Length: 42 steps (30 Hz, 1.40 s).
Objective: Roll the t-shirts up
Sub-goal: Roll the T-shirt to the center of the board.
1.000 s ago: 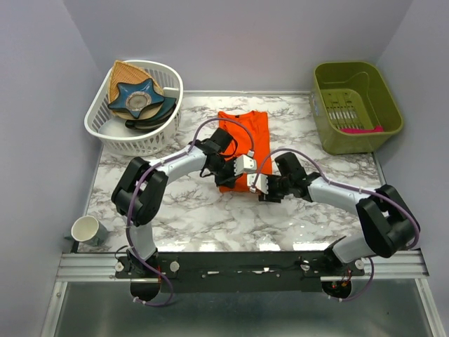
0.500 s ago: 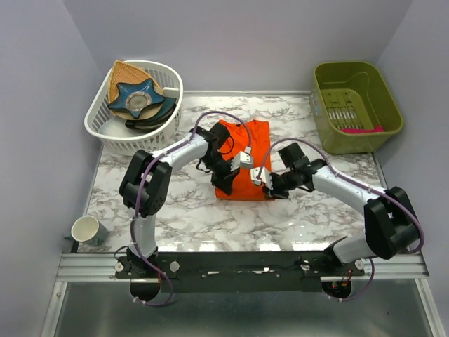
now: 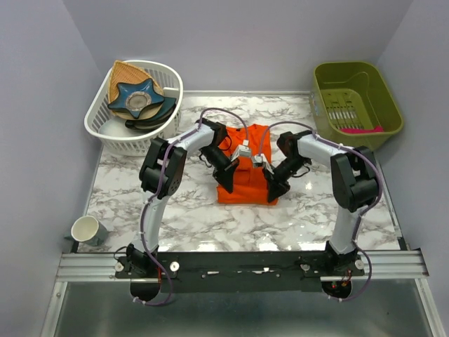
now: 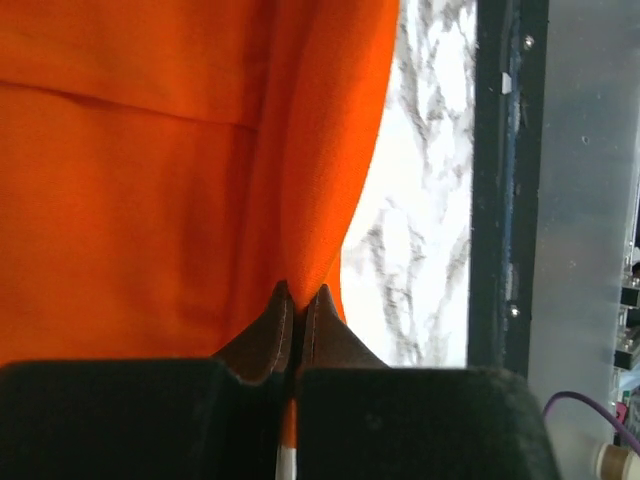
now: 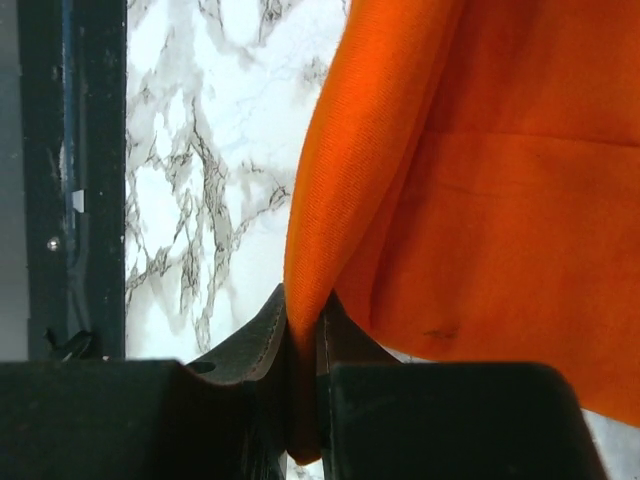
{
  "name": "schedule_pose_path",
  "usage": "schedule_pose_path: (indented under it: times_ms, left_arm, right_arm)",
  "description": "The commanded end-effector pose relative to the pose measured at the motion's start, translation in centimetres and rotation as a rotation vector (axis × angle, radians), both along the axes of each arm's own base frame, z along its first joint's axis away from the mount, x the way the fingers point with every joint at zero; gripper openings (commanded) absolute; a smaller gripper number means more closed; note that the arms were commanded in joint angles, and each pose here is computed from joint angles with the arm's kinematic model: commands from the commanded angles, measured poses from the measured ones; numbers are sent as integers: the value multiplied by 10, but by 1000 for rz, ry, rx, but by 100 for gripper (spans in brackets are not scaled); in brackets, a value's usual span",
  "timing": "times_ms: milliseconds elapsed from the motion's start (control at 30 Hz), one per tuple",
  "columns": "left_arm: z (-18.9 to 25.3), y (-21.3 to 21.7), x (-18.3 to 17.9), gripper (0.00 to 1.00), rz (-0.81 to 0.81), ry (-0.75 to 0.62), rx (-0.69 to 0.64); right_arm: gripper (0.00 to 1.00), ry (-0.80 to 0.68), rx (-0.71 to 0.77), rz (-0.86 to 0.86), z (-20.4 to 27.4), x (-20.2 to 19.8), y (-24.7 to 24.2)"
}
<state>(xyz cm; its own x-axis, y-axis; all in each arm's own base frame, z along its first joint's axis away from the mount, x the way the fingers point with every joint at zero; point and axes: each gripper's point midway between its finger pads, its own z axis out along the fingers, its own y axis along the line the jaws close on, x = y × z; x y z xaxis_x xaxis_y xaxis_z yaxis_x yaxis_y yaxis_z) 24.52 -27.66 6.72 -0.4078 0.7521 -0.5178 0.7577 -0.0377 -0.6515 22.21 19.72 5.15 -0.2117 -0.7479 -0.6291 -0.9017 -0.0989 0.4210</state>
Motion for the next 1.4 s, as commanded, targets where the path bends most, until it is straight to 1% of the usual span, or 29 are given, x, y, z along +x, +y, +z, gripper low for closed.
schedule_pose_path:
  times_ms: [0, 33, 133, 167, 233, 400, 500, 600, 733, 767, 833, 867, 933, 967, 1000, 1033, 1067, 1133, 1167, 1200, 1233, 1300, 1333, 1367]
  left_arm:
    - [5, 13, 1, 0, 12, 148, 82]
    - [1, 12, 7, 0, 16, 143, 80]
    - [-8, 14, 14, 0, 18, 138, 104]
    - [-10, 15, 15, 0, 19, 142, 110]
    - [-13, 18, 16, 0, 24, 147, 114]
    - [-7, 23, 18, 0, 55, 160, 93]
    - [-3, 27, 18, 0, 77, 173, 88]
    - [-11, 30, 17, 0, 78, 191, 104]
    - [-22, 27, 28, 4, 114, 189, 144]
    - [-28, 26, 36, 9, 126, 155, 148]
    - [-33, 32, 41, 16, 171, 127, 202]
    - [-39, 30, 54, 20, 193, 53, 191]
    - [-39, 38, 56, 24, 247, 0, 243]
    - [-41, 34, 72, 27, 283, -83, 226]
    - [-40, 36, 77, 28, 310, -118, 229]
    - [-32, 42, 77, 29, 354, -142, 246]
    - [-30, 41, 93, 31, 405, -207, 226]
    - [-19, 50, 99, 34, 485, -254, 235]
    - [-13, 54, 104, 35, 539, -260, 234]
    - [-7, 54, 112, 35, 567, -301, 214]
    - [6, 58, 112, 35, 596, -339, 205]
    - [22, 62, 119, 37, 622, -428, 180]
    - [38, 64, 110, 39, 618, -479, 149]
    - [48, 62, 111, 41, 607, -553, 116]
  right_arm:
    - [6, 224, -92, 17, 5, -17, -22]
    - [6, 226, -95, 20, 9, -11, -21]
    - [7, 277, -120, 31, 2, -3, -25]
    - [8, 269, -118, 32, 2, 5, -24]
    - [8, 304, -138, 40, -5, 7, -26]
    - [7, 303, -156, 24, -8, 18, -24]
    - [7, 306, -157, 20, -6, 17, -24]
    - [7, 341, -179, 29, -14, 9, -26]
    - [8, 381, -198, 25, -22, 5, -28]
    - [9, 378, -193, 21, -22, 7, -27]
    - [10, 398, -204, 4, -25, 10, -25]
    - [11, 400, -214, -15, -25, 15, -22]
    - [15, 415, -230, -28, -30, 20, -21]
    - [15, 416, -235, -33, -31, 21, -20]
    - [16, 413, -248, -46, -31, 26, -18]
    - [16, 421, -256, -47, -34, 27, -18]
    - [17, 418, -260, -45, -35, 28, -18]
    - [17, 428, -286, -52, -39, 30, -18]
    - [17, 430, -304, -51, -41, 30, -16]
    - [17, 447, -341, -68, -42, 30, -17]
    - [17, 448, -356, -79, -43, 33, -16]
    - [17, 486, -401, -113, -49, 33, -15]
    - [17, 487, -415, -122, -50, 35, -15]
    - [17, 497, -424, -131, -52, 35, -15]
